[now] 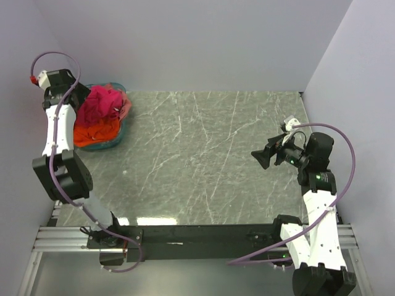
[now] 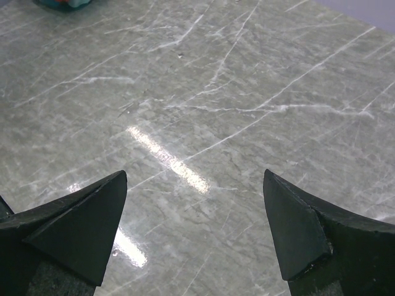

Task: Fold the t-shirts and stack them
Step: Grab the tshirt from the pile

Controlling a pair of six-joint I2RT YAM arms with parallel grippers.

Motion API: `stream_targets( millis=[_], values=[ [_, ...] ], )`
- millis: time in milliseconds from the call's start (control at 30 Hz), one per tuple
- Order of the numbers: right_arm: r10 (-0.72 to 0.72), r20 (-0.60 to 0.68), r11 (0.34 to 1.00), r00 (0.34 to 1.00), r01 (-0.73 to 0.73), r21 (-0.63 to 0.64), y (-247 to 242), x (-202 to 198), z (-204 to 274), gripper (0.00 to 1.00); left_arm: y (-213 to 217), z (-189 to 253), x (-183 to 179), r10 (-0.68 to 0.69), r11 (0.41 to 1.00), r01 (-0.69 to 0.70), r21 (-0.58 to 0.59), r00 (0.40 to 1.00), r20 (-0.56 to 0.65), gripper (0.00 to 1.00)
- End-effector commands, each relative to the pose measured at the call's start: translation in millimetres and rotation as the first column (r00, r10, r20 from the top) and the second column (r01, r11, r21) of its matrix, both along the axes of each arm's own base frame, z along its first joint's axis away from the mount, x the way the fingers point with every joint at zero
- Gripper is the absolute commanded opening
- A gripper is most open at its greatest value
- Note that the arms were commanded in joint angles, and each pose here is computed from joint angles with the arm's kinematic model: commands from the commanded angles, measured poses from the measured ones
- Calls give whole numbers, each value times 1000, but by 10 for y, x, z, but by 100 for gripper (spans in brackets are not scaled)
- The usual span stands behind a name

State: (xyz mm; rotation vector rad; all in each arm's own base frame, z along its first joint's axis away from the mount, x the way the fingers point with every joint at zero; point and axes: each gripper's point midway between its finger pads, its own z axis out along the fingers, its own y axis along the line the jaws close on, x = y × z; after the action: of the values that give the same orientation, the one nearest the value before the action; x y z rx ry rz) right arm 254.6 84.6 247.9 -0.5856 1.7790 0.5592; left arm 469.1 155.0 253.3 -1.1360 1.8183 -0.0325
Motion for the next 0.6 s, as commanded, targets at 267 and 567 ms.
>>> stream_targets(
  millis=[267, 567],
  values=[
    [24, 40, 1000, 999, -24, 3, 48, -43, 70, 96, -45, 409, 132, -67, 994, 63, 92, 997, 39, 0],
    [4, 32, 1000, 999, -4, -2, 14, -3, 35, 96, -1293, 2598, -646, -467, 883, 363, 297, 621, 630, 0]
  ],
)
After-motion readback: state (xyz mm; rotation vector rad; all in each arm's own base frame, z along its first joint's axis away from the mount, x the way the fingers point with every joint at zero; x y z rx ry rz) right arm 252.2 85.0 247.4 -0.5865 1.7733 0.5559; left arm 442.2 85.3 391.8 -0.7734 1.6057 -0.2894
